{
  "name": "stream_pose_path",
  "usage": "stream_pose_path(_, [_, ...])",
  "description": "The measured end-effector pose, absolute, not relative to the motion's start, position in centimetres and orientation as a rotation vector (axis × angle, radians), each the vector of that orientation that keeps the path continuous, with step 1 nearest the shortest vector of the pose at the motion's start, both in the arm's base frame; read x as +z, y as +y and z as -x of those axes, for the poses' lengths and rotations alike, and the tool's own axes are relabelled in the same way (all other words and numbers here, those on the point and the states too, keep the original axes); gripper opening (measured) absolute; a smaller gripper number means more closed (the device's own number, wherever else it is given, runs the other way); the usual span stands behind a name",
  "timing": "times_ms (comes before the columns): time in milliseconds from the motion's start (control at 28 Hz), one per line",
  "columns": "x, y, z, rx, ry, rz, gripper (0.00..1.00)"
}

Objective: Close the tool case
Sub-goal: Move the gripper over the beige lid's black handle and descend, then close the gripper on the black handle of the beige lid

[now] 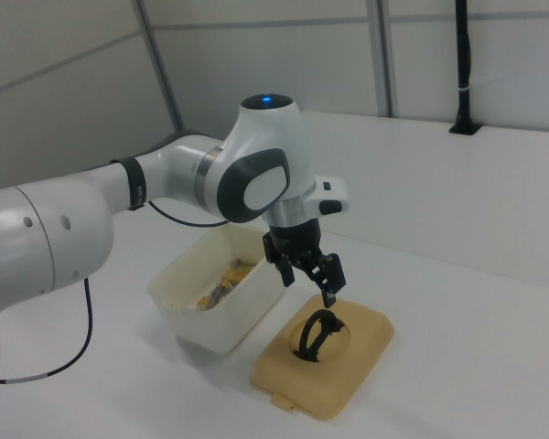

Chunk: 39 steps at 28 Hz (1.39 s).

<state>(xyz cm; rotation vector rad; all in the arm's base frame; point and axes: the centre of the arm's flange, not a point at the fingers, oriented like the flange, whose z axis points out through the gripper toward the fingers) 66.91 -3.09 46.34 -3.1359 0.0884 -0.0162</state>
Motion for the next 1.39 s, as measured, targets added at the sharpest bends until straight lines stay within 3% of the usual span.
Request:
stream_pose_path(893, [40.2,-0.4,-68.7,0.028,0.088,3.219,0.96])
stream_pose_path(1107, [38.8,0.0,-68.9,0.055,0.081,3.233,0.81])
stream_pose_path(1393, [38.5,0.5,-68.9,0.061,0.077,3.242,0.50])
